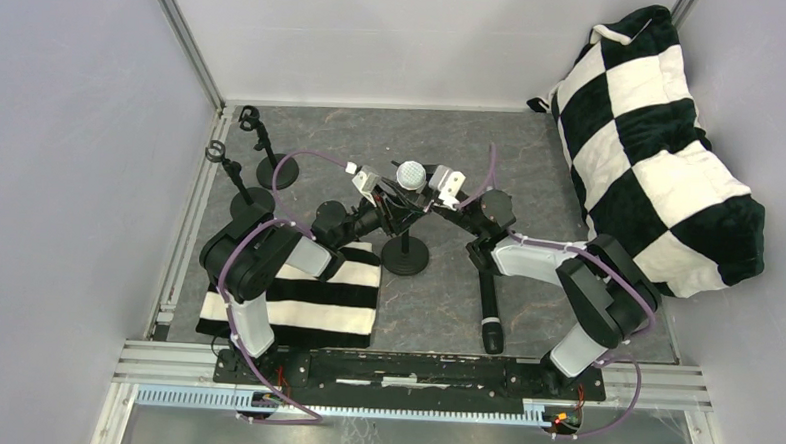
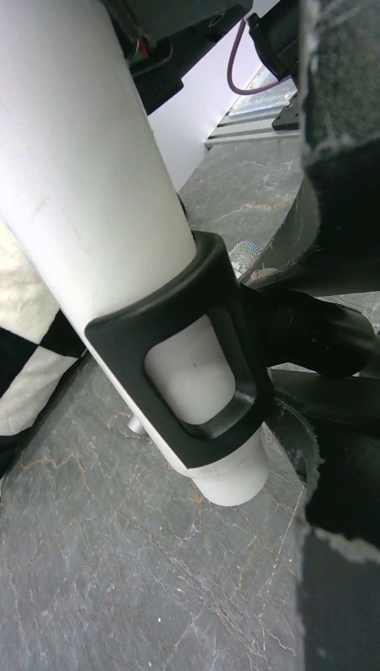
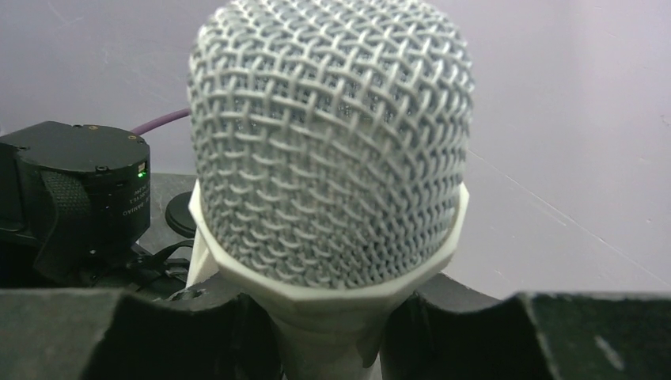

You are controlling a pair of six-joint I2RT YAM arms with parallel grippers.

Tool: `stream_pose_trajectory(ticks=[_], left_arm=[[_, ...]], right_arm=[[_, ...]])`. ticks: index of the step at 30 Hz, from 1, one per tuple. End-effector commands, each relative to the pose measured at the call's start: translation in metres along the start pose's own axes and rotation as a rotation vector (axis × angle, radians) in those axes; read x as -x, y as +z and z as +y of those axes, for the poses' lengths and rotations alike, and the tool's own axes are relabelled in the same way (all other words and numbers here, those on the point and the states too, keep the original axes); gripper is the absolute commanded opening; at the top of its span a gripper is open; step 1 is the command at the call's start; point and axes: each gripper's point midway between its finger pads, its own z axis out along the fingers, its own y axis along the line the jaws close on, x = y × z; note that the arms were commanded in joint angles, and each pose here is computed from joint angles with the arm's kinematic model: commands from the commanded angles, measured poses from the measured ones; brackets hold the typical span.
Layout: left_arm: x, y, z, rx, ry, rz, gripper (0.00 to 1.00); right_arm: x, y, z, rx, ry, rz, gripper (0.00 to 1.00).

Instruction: Attach the microphones to the stand

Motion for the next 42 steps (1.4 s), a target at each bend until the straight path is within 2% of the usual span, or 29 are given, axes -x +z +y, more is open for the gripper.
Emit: stream_pose_trajectory(ticks=[1, 20, 29, 34, 42], left_arm=[[-0.013, -0.001, -0.031, -0.125, 0.045, 0.064, 0.02], [-0.013, -0.001, -0.031, -0.126, 0.044, 0.063, 0.02], [-0.013, -0.002, -0.031, -0.122, 0.046, 0.061, 0.02], [-0.012, -0.002, -0.029, -0.11, 0.046, 0.061, 0.02], [-0.013, -0.003, -0.025, -0.085, 0.045, 0.057, 0.02]], right_arm=[[-0.143, -0.068, 0.03, -0.004, 0.174, 0.473, 0.0], [-0.172, -0.083, 0.04, 0.001, 0.207, 0.564, 0.0], [-0.172, -0.083, 0.041, 0.008, 0.209, 0.562, 0.0], [-0.15, -0.072, 0.034, 0.009, 0.198, 0.495, 0.13], [-0.063, -0.037, 0.01, 0.003, 0.171, 0.252, 0.38]])
